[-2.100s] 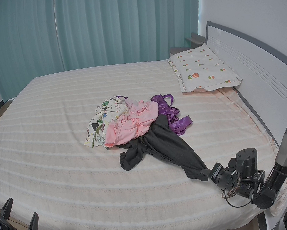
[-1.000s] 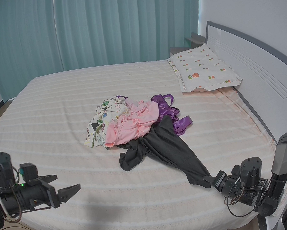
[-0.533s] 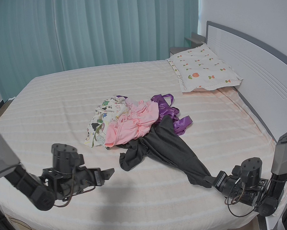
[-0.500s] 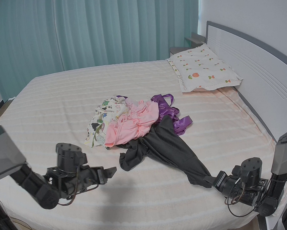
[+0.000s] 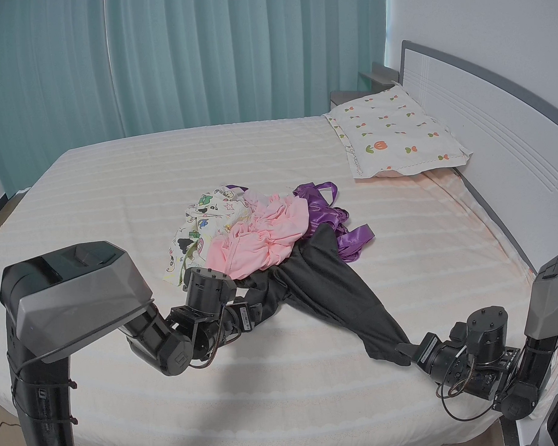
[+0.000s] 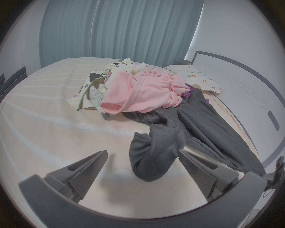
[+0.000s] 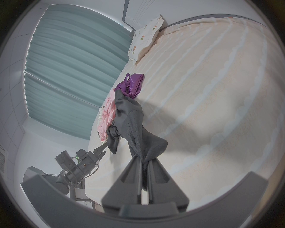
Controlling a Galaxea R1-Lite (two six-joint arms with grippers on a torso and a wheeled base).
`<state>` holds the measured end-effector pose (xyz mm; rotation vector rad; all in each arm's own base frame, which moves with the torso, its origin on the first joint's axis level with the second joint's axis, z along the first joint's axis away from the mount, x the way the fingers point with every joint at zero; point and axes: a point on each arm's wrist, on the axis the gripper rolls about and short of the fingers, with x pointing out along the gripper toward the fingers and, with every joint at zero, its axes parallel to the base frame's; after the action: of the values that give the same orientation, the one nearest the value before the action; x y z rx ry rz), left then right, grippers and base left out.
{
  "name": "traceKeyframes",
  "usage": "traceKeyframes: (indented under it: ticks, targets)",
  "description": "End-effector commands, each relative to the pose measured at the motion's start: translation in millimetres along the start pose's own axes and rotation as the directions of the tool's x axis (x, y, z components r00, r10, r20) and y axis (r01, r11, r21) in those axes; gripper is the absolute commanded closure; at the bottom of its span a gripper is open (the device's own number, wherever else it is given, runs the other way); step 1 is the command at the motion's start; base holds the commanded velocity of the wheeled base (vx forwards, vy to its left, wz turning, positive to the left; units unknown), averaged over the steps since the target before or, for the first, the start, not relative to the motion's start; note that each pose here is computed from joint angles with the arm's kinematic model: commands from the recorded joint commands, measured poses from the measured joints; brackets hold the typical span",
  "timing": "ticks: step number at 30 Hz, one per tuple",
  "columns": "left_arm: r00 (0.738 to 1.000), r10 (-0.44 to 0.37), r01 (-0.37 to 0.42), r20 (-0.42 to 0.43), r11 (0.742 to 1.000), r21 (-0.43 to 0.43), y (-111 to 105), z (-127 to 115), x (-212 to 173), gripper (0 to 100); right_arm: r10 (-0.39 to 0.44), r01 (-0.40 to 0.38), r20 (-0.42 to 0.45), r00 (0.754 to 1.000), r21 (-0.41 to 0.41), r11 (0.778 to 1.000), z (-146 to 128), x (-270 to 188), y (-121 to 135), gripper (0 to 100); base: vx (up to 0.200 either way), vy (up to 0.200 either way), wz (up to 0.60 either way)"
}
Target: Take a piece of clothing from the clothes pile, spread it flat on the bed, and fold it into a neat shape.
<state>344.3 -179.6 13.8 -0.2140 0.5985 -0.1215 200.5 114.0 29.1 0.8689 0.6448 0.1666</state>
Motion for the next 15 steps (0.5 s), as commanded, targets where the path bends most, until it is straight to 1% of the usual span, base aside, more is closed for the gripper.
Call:
traceKeyframes:
  ticks: [1, 4, 6, 9, 12, 13, 15]
  targets:
    - [1.000, 0.005, -0.005, -0.007, 1.000, 0.002, -4.4, -4.7, 20.6, 0, -0.003, 0.003, -0.002, 1.000, 0.001, 1.000, -0.4, 1.6, -0.5, 100, 0.000, 0.000, 0.00]
    - [1.000, 0.005, -0.005, 0.004, 1.000, -0.003, -6.6, -4.5, 31.7, 0, -0.003, 0.003, -0.002, 1.000, 0.001, 1.000, -0.4, 2.0, -0.5, 100, 0.000, 0.000, 0.00]
    - [1.000, 0.010, -0.010, -0.006, 1.000, 0.000, -6.0, -9.7, 35.8, 0, -0.003, 0.003, -0.002, 1.000, 0.001, 1.000, -0.4, 2.0, -0.5, 100, 0.000, 0.000, 0.00]
    - [1.000, 0.019, -0.019, 0.000, 1.000, -0.001, -6.2, -11.3, 38.0, 0, -0.003, 0.003, -0.002, 1.000, 0.001, 1.000, -0.4, 2.0, -0.5, 100, 0.000, 0.000, 0.00]
    - [1.000, 0.011, -0.011, 0.012, 1.000, -0.013, -10.3, -9.0, 38.3, 0, -0.002, 0.002, -0.001, 1.000, 0.001, 1.000, -0.3, 2.3, -0.3, 100, 0.000, 0.000, 0.00]
    - [1.000, 0.011, -0.010, 0.017, 0.999, -0.031, -10.9, -7.8, 38.6, 100, -0.001, 0.001, -0.002, 1.000, 0.003, 1.000, -0.3, 2.3, -0.2, 100, 0.000, 0.000, 0.00]
    - [1.000, 0.008, -0.007, 0.022, 0.999, -0.050, -12.2, -6.4, 38.4, 100, 0.001, -0.001, -0.001, 1.000, 0.006, 1.000, -0.2, 2.3, -0.1, 100, 0.000, 0.000, 0.00]
